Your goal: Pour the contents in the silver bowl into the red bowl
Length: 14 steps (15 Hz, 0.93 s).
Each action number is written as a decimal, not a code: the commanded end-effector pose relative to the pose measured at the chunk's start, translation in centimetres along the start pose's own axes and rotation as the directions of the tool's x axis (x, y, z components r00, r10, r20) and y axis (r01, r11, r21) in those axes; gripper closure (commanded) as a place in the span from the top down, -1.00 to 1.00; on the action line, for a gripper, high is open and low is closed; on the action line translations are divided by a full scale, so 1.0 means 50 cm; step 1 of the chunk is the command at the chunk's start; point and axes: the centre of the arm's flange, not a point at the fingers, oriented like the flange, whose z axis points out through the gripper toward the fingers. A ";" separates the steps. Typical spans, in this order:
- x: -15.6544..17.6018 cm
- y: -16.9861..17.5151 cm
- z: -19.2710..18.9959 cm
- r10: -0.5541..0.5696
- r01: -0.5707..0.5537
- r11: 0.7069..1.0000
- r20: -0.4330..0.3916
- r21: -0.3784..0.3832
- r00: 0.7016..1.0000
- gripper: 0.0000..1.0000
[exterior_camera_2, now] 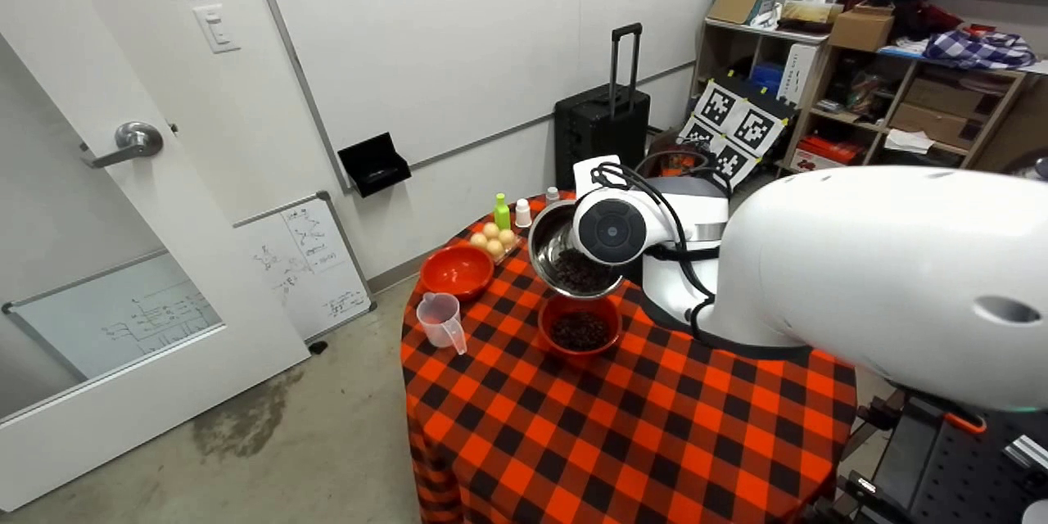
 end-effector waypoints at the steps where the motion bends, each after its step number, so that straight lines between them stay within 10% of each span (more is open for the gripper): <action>1: -0.013 -0.009 -0.010 -0.030 0.028 0.999 -0.063 -0.034 0.998 -0.97; 14: -0.025 -0.011 0.013 -0.058 0.047 0.994 -0.117 -0.098 0.991 -0.97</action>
